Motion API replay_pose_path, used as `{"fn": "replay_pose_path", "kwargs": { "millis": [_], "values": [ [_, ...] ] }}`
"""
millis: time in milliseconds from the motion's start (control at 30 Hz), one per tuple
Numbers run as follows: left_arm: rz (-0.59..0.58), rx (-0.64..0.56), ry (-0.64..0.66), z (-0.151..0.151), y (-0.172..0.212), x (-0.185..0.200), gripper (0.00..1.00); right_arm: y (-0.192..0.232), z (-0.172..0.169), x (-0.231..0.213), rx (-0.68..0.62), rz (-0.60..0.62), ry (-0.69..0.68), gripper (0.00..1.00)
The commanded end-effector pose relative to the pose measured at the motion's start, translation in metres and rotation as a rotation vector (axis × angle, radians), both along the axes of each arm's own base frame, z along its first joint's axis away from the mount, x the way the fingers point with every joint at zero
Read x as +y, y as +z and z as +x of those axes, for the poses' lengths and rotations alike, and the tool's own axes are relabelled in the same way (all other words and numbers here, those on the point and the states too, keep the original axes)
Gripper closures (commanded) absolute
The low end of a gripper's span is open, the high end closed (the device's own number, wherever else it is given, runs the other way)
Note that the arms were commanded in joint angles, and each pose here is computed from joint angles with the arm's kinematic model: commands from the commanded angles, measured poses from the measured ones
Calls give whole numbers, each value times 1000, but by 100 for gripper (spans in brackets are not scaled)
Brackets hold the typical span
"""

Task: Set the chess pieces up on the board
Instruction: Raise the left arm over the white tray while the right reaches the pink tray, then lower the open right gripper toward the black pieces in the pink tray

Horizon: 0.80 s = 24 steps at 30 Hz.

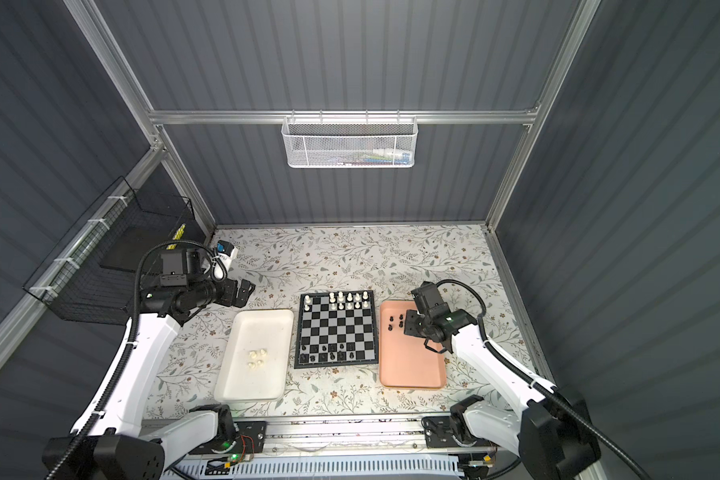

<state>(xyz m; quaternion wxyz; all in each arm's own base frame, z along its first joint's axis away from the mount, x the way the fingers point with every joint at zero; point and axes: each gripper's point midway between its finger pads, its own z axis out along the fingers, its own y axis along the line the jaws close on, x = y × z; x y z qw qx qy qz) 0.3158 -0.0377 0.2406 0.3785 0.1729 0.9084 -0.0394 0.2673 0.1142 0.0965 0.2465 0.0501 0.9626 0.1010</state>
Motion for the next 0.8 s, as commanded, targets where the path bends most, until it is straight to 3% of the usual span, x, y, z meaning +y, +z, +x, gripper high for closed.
{"fn": "replay_pose_path", "kwargs": {
  "millis": [0, 500, 767],
  "values": [
    [-31, 25, -63, -14, 7, -12, 0, 4, 4, 11, 17, 8, 20, 49],
    [-50, 49, -62, -19, 9, -14, 0, -17, 12, 13, 110, -97, 49, 57],
    [-39, 55, -53, -24, 9, -12, 0, -24, 21, 24, 134, -80, 80, 59]
  ]
}}
